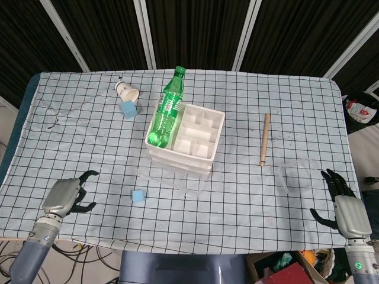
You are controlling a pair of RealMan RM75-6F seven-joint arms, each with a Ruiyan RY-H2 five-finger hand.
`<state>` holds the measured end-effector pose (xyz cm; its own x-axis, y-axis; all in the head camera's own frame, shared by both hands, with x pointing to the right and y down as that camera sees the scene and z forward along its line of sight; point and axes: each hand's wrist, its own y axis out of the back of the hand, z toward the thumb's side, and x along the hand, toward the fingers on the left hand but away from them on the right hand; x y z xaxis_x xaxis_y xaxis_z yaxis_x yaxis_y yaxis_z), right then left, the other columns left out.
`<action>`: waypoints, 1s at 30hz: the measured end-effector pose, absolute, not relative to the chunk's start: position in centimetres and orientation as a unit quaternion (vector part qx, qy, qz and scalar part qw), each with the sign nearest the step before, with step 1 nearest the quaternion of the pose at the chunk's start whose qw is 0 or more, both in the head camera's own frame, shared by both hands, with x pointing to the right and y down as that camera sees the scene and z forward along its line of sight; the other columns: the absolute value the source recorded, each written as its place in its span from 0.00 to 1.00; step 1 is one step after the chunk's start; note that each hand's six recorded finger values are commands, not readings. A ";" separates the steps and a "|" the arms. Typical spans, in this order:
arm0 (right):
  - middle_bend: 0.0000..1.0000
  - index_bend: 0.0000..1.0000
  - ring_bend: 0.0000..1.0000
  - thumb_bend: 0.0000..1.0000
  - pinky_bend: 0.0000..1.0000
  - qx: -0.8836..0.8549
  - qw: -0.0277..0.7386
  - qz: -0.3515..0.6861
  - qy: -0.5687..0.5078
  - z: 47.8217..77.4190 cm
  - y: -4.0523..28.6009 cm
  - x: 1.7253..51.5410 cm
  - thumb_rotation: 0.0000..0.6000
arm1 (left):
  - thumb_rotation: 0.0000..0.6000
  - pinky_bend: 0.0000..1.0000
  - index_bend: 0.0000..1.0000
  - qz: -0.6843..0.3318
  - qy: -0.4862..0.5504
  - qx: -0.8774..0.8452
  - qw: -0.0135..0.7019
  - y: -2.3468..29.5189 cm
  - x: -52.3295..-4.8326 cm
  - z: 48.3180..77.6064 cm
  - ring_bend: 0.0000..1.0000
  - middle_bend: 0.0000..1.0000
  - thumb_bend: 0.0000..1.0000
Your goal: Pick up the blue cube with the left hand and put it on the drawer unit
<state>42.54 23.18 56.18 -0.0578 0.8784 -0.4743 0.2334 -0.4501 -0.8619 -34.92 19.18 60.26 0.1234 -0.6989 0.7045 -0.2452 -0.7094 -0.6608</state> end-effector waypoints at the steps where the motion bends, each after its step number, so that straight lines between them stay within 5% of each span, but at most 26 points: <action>1: 0.00 0.00 0.01 0.21 0.19 -0.627 0.280 0.576 -0.444 56.2 23.2 42.5 1.00 | 1.00 0.96 0.25 -0.579 0.321 -0.724 0.193 19.3 -34.8 60.7 0.99 1.00 0.24; 15: 0.00 0.00 0.01 0.21 0.19 -0.628 0.277 0.575 -0.445 56.2 23.2 42.6 1.00 | 1.00 0.97 0.31 -0.596 0.296 -0.735 0.126 20.0 -29.6 67.2 1.00 1.00 0.28; 30: 0.00 0.00 0.01 0.22 0.19 -0.630 0.276 0.573 -0.445 56.2 23.2 42.6 1.00 | 1.00 0.97 0.36 -0.588 0.299 -0.742 0.119 19.1 -24.1 69.6 1.00 1.00 0.27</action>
<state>42.57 23.16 56.21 -0.0536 0.8771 -0.4773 0.2447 -0.4519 -0.8579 -24.06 19.11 69.59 0.1301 -0.5839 0.8013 -0.3051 -0.7926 -0.5280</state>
